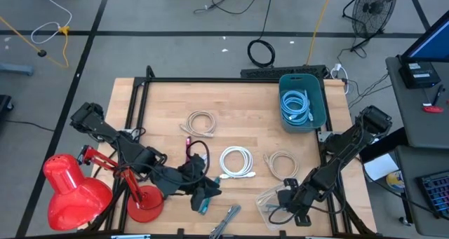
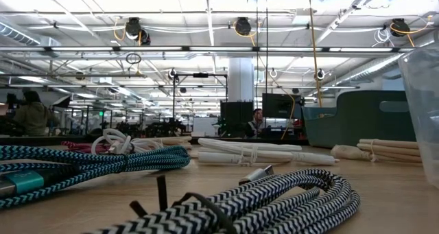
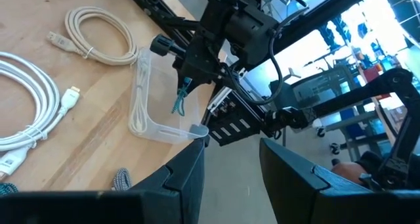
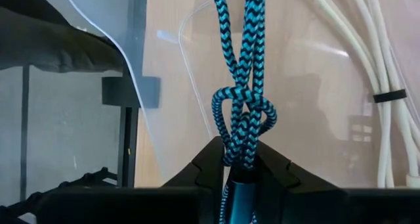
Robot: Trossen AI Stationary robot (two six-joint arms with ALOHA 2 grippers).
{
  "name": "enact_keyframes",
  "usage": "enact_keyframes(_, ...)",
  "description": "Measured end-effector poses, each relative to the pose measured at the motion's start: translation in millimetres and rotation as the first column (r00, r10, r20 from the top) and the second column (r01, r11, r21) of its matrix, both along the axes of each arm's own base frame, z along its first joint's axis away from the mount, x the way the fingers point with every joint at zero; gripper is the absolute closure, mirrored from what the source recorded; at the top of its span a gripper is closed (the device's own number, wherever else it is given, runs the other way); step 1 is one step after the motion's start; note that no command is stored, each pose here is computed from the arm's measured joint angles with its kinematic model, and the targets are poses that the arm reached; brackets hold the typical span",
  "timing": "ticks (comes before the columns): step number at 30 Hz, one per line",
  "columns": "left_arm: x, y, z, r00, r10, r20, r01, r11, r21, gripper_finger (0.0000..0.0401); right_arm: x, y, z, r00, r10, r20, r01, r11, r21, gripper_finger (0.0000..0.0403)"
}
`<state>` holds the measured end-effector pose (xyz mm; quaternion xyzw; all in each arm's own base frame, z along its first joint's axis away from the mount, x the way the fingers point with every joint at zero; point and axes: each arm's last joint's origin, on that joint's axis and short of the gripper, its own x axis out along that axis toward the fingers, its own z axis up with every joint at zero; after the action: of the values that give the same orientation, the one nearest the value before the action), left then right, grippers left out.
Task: Pick & Place USB Port
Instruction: Put the top blue charger cable into the transparent bin, then put the red charger cable into the transparent bin
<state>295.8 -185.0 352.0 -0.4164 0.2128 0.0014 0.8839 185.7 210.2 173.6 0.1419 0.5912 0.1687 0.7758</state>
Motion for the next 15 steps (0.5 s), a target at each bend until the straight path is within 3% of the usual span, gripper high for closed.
enact_keyframes(10, -0.9, 0.7, -2.5, 1.000, 0.008, -0.027, -0.008, 1.000, 0.002, 0.0254, 4.4, -3.1, 2.1, 0.999, -0.052, -0.004, 0.052, 0.998, 0.022, 0.0232)
enact_keyframes(15, -0.9, 0.7, -2.5, 1.000, 0.010, -0.027, -0.010, 1.000, 0.000, 0.0254, 12.2, -6.6, 12.4, 0.995, -0.085, 0.055, 0.080, 0.993, 0.087, 0.0198)
